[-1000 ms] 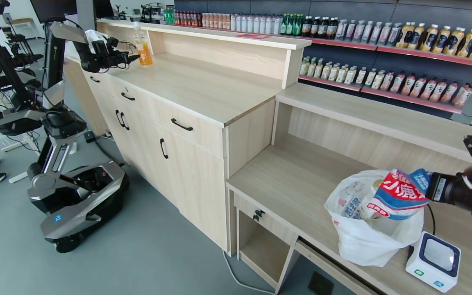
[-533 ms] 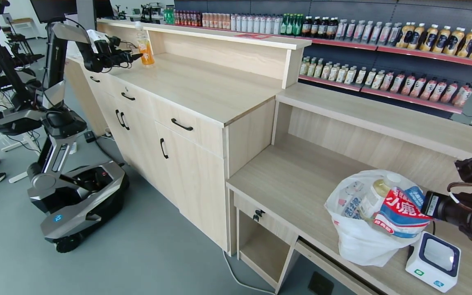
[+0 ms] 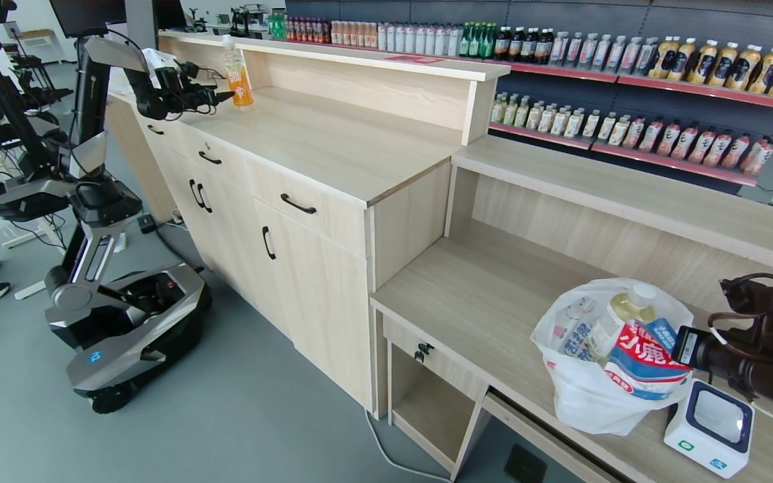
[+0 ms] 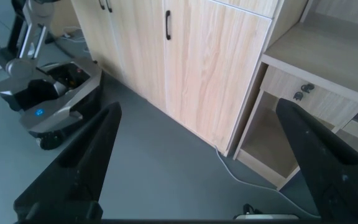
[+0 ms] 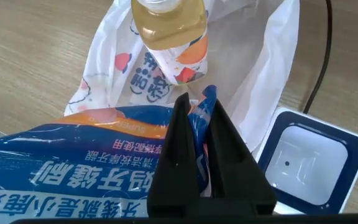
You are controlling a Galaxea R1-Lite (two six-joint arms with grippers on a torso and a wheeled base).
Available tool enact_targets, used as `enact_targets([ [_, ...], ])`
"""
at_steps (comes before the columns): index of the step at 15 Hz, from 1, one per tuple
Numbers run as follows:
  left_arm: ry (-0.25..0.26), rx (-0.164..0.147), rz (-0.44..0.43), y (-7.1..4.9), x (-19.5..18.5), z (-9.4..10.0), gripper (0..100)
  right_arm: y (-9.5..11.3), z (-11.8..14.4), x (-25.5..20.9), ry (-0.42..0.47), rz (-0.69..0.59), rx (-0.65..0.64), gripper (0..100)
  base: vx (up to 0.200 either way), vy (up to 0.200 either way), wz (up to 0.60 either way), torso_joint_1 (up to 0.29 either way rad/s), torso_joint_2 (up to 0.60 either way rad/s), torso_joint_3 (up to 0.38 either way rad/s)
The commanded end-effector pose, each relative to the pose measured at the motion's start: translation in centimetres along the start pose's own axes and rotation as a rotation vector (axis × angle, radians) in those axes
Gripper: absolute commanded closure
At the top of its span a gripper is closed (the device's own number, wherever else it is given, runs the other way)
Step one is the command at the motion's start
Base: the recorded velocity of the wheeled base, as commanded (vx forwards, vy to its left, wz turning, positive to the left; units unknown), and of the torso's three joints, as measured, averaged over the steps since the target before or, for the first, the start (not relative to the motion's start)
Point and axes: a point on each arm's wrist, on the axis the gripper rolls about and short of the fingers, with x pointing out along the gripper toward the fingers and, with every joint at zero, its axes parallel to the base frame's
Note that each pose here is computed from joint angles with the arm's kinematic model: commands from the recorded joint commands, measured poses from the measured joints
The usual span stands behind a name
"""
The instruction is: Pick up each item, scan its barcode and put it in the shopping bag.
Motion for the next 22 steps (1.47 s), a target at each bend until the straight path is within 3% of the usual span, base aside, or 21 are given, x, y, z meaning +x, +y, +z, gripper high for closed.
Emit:
enact_targets([
  [1,0.0,0.0,0.0,0.0,0.0,0.0,0,0.1,-0.3,1.0,-0.004,0.008,-0.003,100,0.0,0.0,0.0,0.0,0.0,0.0],
  [10,0.0,0.0,0.0,0.0,0.0,0.0,0,0.4,-0.3,3.7,-0.065,0.029,-0.042,100,0.0,0.0,0.0,0.0,0.0,0.0],
  [22,0.0,0.0,0.0,0.0,0.0,0.0,0,0.4,-3.5,5.9,0.001,0.035,-0.06,100,0.0,0.0,0.0,0.0,0.0,0.0],
])
